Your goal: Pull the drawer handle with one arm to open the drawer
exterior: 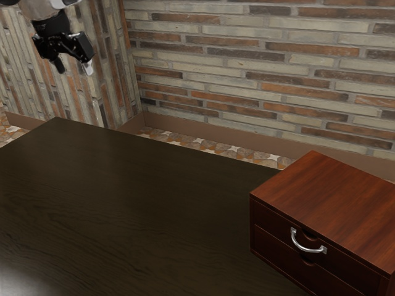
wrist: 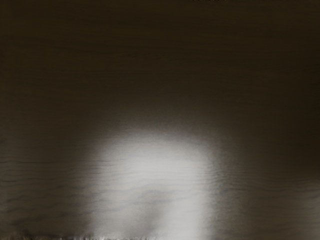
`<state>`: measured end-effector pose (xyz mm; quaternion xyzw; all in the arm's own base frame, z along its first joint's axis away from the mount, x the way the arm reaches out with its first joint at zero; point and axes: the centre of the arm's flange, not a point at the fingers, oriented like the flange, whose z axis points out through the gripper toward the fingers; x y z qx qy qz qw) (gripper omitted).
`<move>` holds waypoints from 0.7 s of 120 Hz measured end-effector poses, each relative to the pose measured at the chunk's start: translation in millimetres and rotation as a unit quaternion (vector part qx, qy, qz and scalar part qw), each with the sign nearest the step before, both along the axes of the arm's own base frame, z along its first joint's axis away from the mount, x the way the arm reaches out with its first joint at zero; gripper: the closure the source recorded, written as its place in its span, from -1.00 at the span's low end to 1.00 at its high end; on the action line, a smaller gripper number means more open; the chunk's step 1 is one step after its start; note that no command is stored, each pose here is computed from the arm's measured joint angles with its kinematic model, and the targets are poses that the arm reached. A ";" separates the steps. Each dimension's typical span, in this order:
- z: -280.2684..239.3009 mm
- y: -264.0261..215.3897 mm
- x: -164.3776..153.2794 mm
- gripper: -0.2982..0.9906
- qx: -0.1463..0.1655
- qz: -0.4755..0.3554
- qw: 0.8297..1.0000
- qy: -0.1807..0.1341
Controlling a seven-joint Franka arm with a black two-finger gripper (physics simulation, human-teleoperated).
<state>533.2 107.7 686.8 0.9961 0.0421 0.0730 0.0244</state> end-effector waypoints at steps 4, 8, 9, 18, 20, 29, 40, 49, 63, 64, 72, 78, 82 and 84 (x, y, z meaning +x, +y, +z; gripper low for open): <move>-0.1 9.7 -2.0 -0.54 0.000 0.009 1.000 0.000; -0.1 18.0 -4.0 -0.54 0.000 0.017 1.000 0.000; -0.1 19.8 -4.4 -0.54 0.000 0.019 1.000 0.000; 2.3 30.7 -7.7 -0.54 0.000 0.029 1.000 -0.002; 7.8 31.4 -9.3 -0.54 0.001 0.030 1.000 -0.007; 64.4 23.2 -26.4 -0.54 0.009 0.025 0.998 -0.055; 105.9 -21.3 -47.2 -0.54 -0.008 -0.020 0.996 -0.084; 127.1 -96.3 -65.2 -0.54 -0.019 -0.136 0.986 -0.097; 133.0 -267.8 -125.5 -0.53 0.005 -0.414 0.906 -0.089; 132.4 -275.3 -132.2 -0.53 0.010 -0.427 0.900 -0.088; 110.4 -329.4 -190.7 -0.53 0.039 -0.540 0.836 -0.090; 88.2 -353.0 -220.0 -0.53 0.051 -0.611 0.784 -0.094; 78.4 -368.9 -243.0 -0.53 0.064 -0.654 0.746 -0.105; 74.0 -375.6 -252.7 -0.53 0.071 -0.673 0.728 -0.110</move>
